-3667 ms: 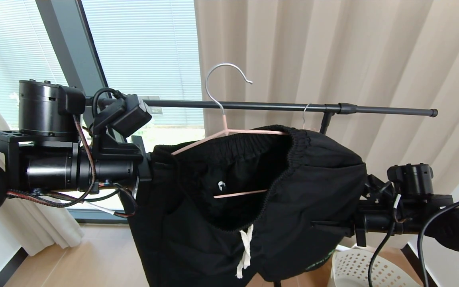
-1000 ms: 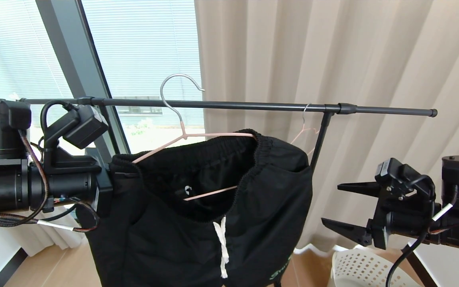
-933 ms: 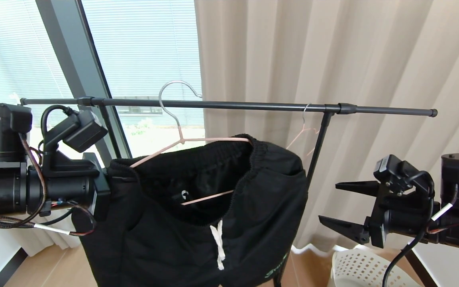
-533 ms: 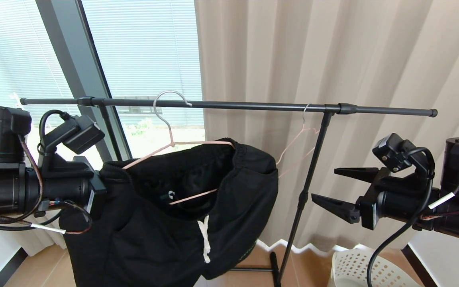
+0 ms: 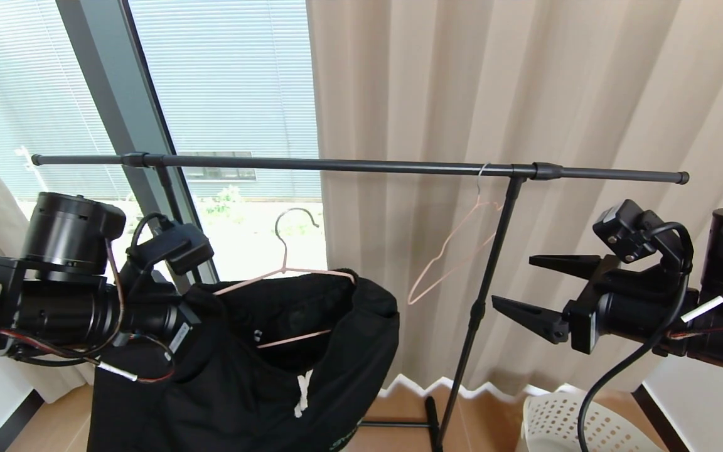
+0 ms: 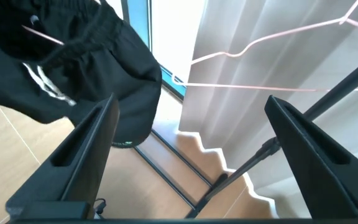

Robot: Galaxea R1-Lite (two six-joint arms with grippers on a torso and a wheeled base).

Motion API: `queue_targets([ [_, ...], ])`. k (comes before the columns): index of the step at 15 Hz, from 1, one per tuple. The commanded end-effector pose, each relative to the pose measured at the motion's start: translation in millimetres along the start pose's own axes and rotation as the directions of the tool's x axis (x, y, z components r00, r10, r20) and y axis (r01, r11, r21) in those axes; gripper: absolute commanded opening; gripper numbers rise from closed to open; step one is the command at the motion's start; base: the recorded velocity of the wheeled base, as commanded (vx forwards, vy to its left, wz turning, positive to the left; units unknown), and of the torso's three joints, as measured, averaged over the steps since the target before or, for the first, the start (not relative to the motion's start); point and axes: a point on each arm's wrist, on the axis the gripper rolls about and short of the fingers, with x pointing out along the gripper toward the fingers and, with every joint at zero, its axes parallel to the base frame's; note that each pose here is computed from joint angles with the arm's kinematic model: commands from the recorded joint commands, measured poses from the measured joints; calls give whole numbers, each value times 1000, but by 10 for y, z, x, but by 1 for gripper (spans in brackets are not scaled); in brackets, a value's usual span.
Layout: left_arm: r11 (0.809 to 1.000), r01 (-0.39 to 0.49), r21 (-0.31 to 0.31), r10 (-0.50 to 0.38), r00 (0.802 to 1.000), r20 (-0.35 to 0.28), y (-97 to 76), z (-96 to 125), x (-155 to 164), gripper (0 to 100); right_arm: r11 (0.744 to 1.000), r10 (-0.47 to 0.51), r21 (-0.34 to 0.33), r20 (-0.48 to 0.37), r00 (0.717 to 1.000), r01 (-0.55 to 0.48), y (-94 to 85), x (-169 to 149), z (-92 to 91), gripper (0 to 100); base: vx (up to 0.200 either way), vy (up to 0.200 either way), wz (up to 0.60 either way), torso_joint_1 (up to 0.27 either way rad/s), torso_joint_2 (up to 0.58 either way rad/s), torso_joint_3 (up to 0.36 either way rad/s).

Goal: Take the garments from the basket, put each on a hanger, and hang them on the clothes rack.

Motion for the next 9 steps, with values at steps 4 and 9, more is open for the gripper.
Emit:
queue_targets([
  [4,998,-45,-32,44,998,-48,78,232,416,0,1000,1,1,-4,1000,-1,-2,11,-8,100,0,0,0,0,0,0],
  [9,976,-147,-161,150,989,8,243,719,760,0,1000,5,2,-3,1000,-5,3,8,-9,100,0,0,0,0,0,0],
])
